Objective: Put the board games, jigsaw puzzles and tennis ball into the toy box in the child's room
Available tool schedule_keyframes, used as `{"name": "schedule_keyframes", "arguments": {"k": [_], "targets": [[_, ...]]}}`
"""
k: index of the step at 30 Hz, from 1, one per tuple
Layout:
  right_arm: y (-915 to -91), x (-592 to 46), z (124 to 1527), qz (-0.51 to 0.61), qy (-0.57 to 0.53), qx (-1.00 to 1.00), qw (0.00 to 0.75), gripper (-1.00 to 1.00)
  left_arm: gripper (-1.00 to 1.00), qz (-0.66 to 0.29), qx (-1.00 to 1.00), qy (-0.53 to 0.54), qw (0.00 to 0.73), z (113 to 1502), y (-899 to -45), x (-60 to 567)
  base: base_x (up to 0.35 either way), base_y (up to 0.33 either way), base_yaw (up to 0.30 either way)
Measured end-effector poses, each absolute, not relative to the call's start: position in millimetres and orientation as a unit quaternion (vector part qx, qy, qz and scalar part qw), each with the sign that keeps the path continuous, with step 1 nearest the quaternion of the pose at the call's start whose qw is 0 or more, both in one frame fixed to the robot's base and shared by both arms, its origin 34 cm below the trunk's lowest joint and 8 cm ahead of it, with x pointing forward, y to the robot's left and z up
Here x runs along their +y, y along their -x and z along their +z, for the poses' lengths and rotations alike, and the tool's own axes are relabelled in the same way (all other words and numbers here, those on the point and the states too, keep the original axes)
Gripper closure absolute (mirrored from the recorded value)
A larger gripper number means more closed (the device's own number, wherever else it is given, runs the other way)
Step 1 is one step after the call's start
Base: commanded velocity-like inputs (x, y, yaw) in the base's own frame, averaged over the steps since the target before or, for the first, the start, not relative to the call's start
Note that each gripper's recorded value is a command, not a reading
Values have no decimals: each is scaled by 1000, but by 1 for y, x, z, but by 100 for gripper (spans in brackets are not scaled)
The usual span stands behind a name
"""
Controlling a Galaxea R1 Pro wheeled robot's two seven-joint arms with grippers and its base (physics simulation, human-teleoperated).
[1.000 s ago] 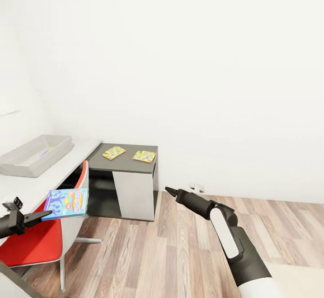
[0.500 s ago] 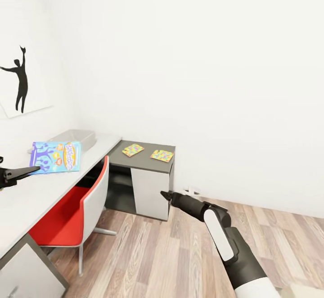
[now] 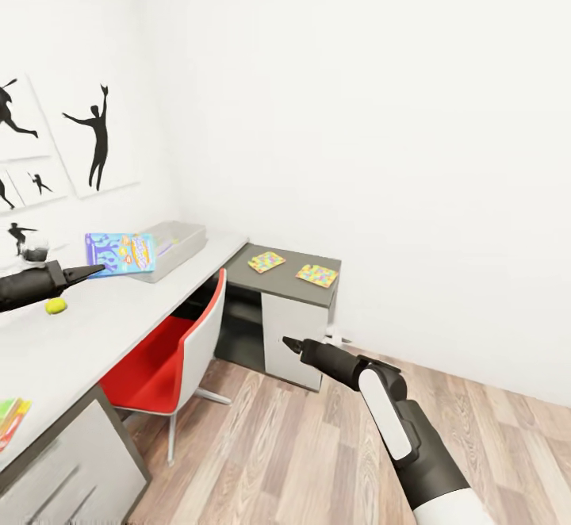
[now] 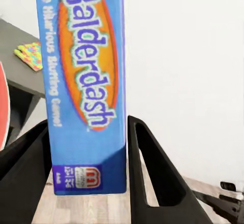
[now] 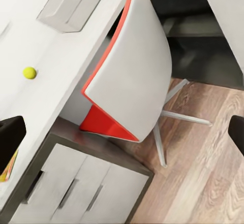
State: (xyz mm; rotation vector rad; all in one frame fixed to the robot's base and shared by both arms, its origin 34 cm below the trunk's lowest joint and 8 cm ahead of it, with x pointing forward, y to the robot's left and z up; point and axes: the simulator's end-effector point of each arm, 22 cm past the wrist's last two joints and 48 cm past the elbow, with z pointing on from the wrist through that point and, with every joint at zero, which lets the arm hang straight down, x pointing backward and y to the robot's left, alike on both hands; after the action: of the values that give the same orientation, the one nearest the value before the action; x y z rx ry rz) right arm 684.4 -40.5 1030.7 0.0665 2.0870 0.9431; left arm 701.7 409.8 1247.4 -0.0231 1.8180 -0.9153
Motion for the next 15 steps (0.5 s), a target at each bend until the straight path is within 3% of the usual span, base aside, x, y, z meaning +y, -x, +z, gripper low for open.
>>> {"name": "schedule_keyframes", "arguments": {"k": [8, 15], "targets": [[-685, -43, 1030, 375, -27, 829, 413, -100, 100, -367, 786, 91, 489, 1241, -809, 325, 0, 0, 281], [-686, -46, 1033, 377, -28, 827, 417, -100, 100, -383, 788, 90, 474, 1272, -839, 298, 0, 0, 281]]}}
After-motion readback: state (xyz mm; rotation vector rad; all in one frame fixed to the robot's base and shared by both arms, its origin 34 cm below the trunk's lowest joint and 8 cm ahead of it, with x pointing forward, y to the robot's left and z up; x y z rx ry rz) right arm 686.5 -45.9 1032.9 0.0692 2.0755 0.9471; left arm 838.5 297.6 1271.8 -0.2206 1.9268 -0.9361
